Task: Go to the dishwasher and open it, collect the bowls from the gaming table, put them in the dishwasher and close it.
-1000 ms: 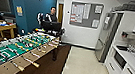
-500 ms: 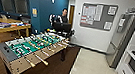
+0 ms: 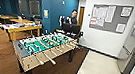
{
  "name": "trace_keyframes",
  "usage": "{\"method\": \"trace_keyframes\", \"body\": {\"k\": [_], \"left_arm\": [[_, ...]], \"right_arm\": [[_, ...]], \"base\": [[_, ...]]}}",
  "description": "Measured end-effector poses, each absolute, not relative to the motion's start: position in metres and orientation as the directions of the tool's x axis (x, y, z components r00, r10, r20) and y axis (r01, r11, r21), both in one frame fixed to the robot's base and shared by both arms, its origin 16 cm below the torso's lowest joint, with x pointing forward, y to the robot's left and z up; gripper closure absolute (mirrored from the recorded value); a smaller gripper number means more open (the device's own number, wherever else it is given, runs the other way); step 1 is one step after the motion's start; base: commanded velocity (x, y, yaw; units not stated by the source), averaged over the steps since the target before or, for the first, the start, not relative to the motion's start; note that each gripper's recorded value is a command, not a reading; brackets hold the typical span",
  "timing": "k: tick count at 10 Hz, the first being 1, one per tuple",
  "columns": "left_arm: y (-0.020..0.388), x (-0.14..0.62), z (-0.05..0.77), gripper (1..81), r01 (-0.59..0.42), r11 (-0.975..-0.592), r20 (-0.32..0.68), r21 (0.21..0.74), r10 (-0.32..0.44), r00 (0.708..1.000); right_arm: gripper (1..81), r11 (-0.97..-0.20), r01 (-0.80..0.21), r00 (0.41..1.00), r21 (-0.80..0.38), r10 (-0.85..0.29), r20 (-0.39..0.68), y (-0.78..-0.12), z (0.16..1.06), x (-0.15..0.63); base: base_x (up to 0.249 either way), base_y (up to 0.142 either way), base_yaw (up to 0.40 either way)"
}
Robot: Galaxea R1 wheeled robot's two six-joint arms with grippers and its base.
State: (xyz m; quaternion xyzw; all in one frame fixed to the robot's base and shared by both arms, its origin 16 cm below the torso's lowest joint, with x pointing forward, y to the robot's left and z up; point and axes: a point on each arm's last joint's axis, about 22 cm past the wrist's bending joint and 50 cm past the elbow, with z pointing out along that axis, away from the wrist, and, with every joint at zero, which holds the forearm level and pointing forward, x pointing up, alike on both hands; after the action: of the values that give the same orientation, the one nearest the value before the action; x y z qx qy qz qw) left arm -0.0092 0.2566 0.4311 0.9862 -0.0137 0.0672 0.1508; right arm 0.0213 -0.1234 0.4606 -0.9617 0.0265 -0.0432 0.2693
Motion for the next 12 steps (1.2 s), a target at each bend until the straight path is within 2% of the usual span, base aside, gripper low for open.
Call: {"method": "trace_keyframes", "body": {"k": [12], "left_arm": [[0.2655, -0.0100, 0.4306, 1.0, -0.047, -0.958, 0.136, 0.282, -0.008, 0.991]], "right_arm": [[1.0, -0.858, -0.028, 0.995, -0.512, -0.074, 0.069, -0.1315, 0.4596, 0.0196]], "base": [[0.000, 0.000, 0.303]]}}
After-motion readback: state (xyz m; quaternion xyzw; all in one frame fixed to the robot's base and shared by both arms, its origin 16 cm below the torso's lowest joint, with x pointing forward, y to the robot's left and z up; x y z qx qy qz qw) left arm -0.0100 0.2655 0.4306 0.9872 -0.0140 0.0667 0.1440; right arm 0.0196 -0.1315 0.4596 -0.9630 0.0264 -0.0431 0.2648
